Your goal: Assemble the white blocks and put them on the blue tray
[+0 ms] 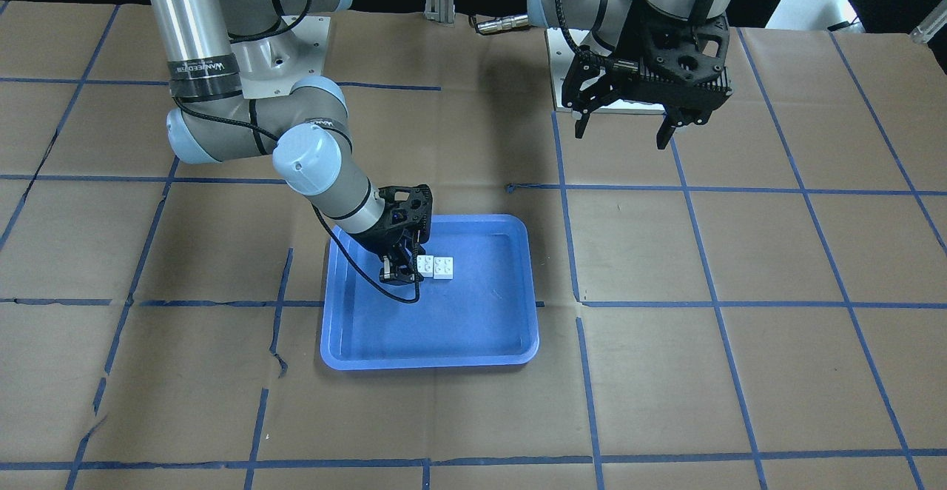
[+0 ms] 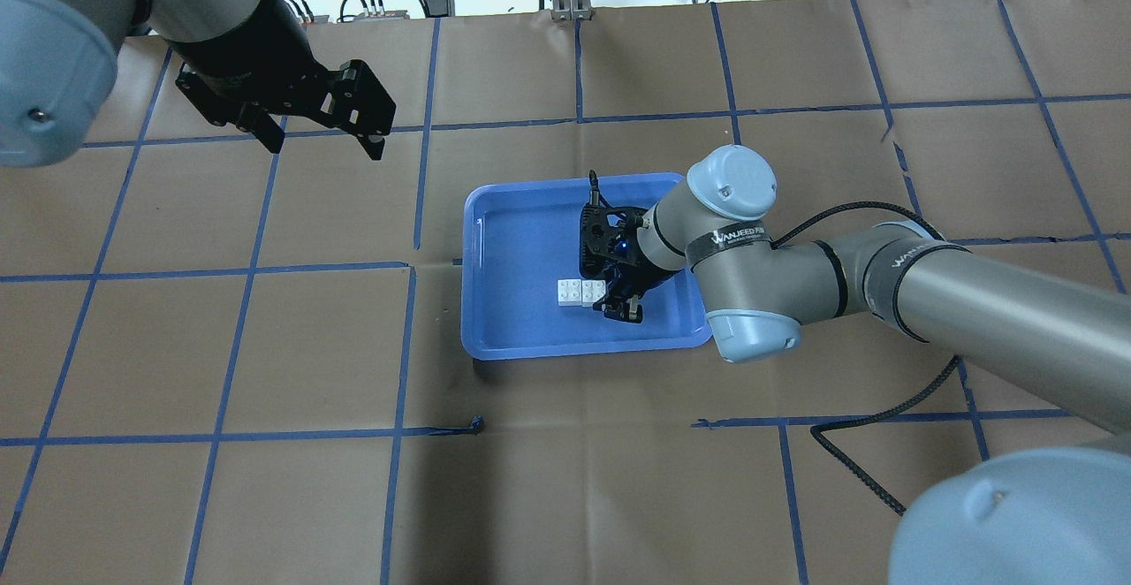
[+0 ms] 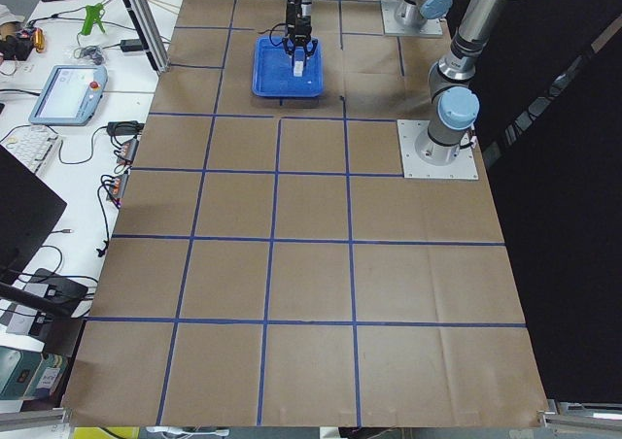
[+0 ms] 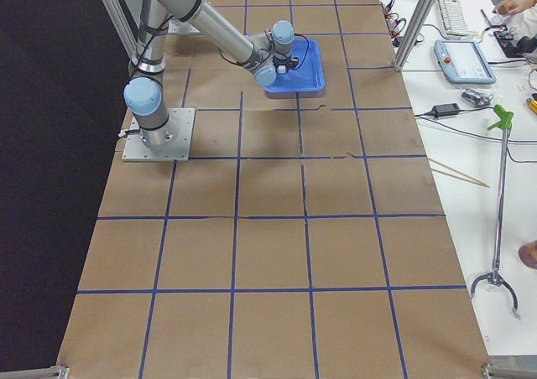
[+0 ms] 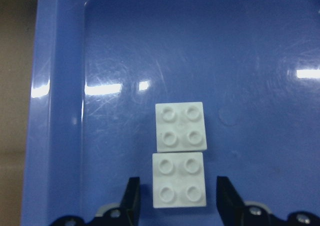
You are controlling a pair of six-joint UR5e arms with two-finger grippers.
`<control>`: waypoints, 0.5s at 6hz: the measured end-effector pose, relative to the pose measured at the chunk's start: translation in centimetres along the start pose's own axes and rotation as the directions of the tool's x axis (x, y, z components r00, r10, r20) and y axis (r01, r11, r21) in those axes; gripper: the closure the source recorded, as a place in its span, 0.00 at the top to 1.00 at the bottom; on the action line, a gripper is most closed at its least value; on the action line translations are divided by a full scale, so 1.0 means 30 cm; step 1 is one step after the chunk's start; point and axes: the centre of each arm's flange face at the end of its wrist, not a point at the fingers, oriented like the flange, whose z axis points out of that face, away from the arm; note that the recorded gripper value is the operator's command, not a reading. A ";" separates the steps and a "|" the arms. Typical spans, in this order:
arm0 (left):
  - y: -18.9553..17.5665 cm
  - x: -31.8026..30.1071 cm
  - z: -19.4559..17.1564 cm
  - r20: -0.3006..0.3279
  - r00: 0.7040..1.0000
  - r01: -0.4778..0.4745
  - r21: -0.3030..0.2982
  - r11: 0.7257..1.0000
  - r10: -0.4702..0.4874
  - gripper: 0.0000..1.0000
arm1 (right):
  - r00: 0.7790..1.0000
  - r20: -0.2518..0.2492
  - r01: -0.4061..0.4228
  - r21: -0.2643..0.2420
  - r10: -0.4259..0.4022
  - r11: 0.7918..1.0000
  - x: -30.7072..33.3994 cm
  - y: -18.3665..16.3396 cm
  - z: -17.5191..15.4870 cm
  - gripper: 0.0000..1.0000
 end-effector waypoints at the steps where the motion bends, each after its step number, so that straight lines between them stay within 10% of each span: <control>1: 0.000 0.000 0.000 0.000 1.000 0.000 0.000 1.000 0.000 0.99 | 1.000 -0.001 0.000 0.000 0.000 1.000 0.001 -0.001 -0.001 0.99; 3: 0.000 0.000 0.000 0.000 1.000 0.000 0.000 1.000 0.000 0.99 | 1.000 -0.018 -0.006 0.002 0.006 1.000 0.013 -0.008 -0.021 1.00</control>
